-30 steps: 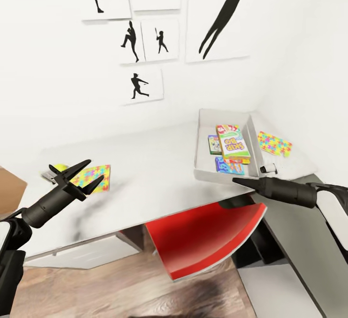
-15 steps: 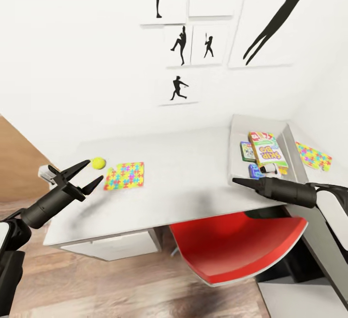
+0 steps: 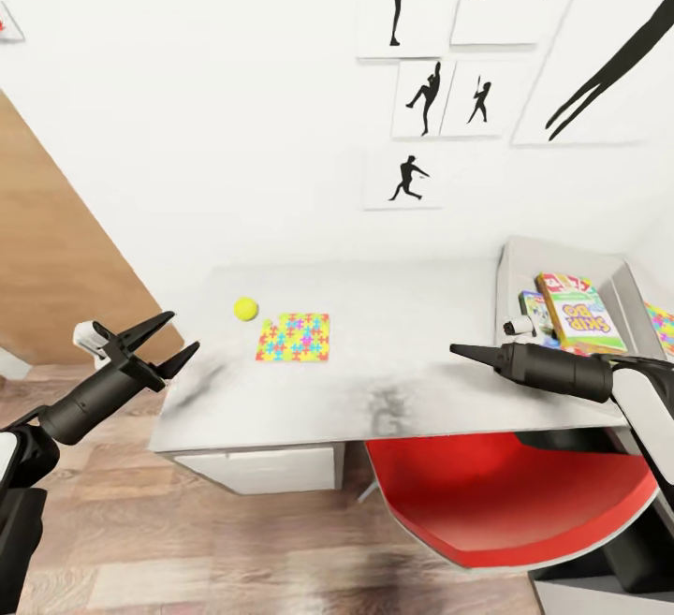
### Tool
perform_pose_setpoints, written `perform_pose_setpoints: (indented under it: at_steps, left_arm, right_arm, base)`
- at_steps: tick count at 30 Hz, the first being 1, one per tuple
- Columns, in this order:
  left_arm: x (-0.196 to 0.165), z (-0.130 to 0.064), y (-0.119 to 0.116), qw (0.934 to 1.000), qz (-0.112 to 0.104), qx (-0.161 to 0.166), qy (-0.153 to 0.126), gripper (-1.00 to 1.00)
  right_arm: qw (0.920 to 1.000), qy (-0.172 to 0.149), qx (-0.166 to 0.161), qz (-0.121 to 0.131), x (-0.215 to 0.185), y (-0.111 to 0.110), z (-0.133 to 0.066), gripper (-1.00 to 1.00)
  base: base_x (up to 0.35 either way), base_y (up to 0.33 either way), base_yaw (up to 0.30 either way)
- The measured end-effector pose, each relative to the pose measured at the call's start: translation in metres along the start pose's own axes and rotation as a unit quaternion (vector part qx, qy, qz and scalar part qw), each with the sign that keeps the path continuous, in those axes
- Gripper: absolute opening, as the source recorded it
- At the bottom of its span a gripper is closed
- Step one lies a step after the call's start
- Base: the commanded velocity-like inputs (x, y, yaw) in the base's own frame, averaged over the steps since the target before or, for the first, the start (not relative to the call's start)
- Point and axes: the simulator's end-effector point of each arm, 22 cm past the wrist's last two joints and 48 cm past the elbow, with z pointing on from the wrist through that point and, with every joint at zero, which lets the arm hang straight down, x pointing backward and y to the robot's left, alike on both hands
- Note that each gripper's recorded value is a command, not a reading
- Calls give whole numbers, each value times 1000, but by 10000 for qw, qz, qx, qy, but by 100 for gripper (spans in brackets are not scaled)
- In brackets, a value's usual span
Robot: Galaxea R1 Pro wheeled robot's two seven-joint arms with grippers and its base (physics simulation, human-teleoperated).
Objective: Put all the toys in the child's room - the three board games (two on the bed and one on the table), the two jigsaw puzzles on the table, and the tennis ball on the table - inside the toy box on the table in the child's room.
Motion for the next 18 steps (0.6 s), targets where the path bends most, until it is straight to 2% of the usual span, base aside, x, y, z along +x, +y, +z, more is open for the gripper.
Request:
perform_pose_setpoints:
  at_steps: [9, 18]
  left_arm:
    - [-6, -5, -7, 9999, 50, 39, -93, 100]
    - [-7, -6, -11, 9999, 81, 61, -111, 100]
  right_arm:
    - [10000, -17, -6, -45, -2, 5, -1, 100]
    - [10000, -41, -9, -66, -5, 8, -3, 100]
  base:
    - [39, 30, 233]
    - [186, 130, 234]
